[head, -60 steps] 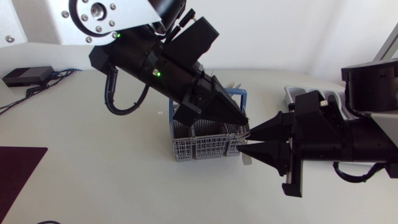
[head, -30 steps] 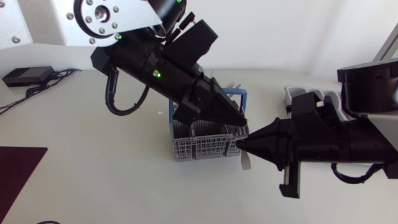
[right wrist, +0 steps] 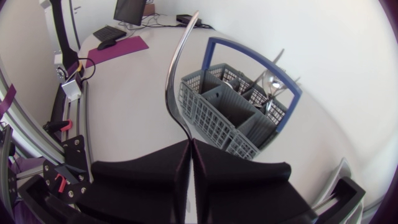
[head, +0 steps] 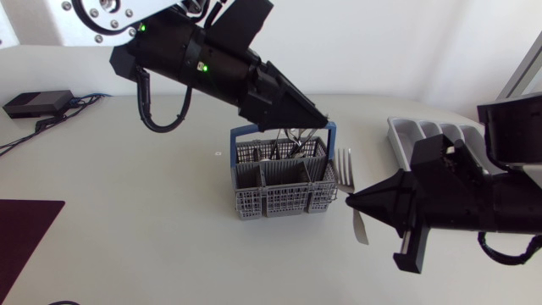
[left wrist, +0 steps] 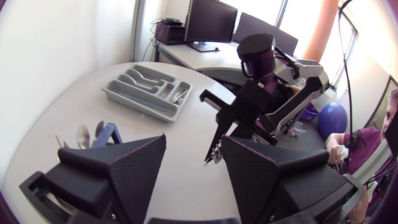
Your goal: Sort the cutlery from the basket into the organizer compartments.
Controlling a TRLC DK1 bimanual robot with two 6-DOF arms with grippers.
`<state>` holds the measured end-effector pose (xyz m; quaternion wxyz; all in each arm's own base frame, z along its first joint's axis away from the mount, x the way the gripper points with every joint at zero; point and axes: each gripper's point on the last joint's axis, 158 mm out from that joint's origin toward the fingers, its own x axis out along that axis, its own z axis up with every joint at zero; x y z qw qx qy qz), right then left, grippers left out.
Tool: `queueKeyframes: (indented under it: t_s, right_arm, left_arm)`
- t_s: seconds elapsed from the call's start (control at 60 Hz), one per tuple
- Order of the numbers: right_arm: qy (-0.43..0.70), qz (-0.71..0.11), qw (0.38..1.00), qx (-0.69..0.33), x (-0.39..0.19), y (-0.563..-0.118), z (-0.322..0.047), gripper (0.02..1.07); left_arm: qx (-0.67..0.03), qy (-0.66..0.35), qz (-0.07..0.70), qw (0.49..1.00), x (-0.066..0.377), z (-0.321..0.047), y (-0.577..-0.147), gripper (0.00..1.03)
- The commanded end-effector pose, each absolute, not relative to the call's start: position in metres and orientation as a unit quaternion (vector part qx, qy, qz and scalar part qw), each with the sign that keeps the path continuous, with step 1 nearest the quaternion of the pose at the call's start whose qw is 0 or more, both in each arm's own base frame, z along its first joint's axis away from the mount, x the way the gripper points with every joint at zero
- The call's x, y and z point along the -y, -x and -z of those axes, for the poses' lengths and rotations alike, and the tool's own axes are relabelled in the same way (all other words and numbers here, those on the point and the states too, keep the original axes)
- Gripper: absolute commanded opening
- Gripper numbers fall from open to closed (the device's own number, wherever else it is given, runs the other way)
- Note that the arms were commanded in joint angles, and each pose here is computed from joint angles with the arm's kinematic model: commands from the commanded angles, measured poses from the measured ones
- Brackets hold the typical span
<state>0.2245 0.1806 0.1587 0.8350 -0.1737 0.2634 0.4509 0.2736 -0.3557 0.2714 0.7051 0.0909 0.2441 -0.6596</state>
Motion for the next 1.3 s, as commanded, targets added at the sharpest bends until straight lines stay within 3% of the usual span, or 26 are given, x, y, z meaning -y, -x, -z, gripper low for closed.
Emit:
queueKeyframes:
  t_s: [0.0,0.317,0.6,1.05,1.283]
  right_arm:
    - [0.165,-0.421,0.846,-0.281,-0.162,-0.230,-0.150,0.08]
    - [0.137,-0.257,0.904,-0.313,-0.055,-0.303,-0.146,0.08]
    - [0.103,-0.114,0.930,-0.333,0.053,-0.377,-0.147,0.08]
    - [0.088,0.054,0.926,-0.363,0.158,-0.475,-0.108,0.08]
    - [0.084,0.104,0.919,-0.370,0.201,-0.499,-0.092,0.08]
  left_arm:
    - [-0.233,-0.085,0.632,0.734,0.350,-0.289,-0.287,0.82]
    - [-0.244,-0.150,0.517,0.807,0.328,-0.261,-0.331,0.97]
    - [-0.248,-0.192,0.446,0.838,0.300,-0.240,-0.349,0.97]
    - [-0.260,-0.204,0.418,0.846,0.279,-0.220,-0.356,0.97]
    - [-0.264,-0.205,0.410,0.848,0.276,-0.217,-0.357,0.97]
